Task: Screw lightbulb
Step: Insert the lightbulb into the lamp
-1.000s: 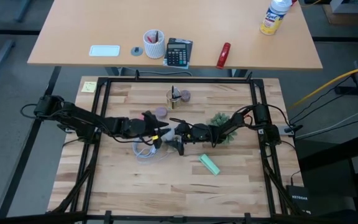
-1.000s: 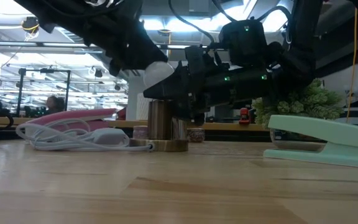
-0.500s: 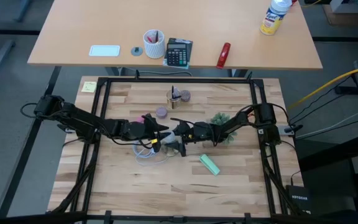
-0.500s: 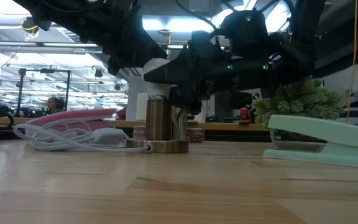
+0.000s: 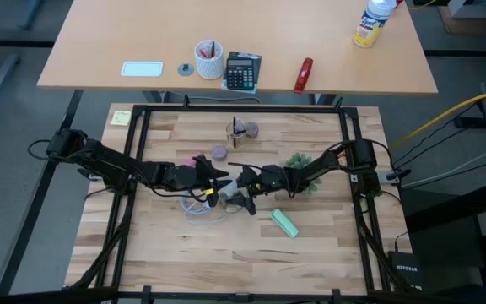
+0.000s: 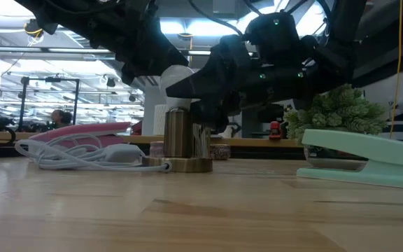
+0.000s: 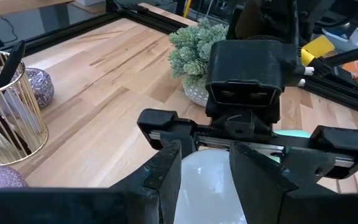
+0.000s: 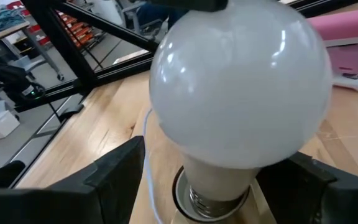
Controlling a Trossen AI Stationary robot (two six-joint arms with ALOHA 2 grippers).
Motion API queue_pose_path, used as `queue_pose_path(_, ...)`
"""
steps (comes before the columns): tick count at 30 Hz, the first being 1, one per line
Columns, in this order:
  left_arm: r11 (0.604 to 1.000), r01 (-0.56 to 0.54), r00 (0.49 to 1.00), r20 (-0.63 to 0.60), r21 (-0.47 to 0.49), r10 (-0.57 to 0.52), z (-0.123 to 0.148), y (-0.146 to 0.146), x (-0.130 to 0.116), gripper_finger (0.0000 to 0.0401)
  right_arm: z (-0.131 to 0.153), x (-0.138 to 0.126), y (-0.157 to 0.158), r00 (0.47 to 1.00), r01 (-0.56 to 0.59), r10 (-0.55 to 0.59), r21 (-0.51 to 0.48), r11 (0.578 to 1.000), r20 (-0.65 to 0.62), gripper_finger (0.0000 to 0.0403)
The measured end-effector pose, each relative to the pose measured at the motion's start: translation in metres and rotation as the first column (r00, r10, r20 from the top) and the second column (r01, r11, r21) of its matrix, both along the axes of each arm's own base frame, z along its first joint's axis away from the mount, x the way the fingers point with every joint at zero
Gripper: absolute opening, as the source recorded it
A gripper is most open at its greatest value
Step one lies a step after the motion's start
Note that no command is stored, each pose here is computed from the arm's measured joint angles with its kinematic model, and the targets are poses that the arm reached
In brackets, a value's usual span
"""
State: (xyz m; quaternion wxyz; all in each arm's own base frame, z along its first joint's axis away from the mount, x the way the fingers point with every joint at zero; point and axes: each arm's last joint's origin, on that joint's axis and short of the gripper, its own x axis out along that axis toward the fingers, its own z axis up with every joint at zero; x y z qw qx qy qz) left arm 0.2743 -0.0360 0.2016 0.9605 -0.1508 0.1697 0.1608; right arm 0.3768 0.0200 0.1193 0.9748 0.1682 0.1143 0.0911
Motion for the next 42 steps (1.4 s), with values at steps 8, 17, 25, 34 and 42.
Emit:
queue_pose_path(8,1.000,-0.002,1.000,-0.001,0.003,0.002,0.000,0.000,0.000,0.0127,-0.005,-0.001,0.001,0.998,-0.024,0.025,0.003,1.000,-0.058,0.0289)
queue_pose_path(17,1.000,-0.002,1.000,-0.002,0.001,0.002,0.000,0.000,0.000,0.0127,-0.012,-0.004,0.011,0.993,0.023,-0.032,-0.077,0.997,-0.115,0.0289)
queue_pose_path(25,1.000,0.022,1.000,0.001,-0.007,-0.022,0.000,-0.002,0.000,0.0127,-0.013,-0.004,0.010,0.982,0.128,-0.143,-0.121,0.984,-0.121,0.0289)
queue_pose_path(34,0.999,0.036,0.999,0.004,0.004,-0.036,0.001,-0.006,0.000,0.0127,-0.013,-0.004,0.005,0.955,0.254,-0.279,-0.211,0.944,-0.101,0.0289)
queue_pose_path(42,0.999,0.040,0.999,-0.005,0.035,-0.039,0.001,-0.006,-0.001,0.0127,-0.012,-0.004,0.002,0.936,0.315,-0.342,-0.229,0.921,-0.085,0.0289)
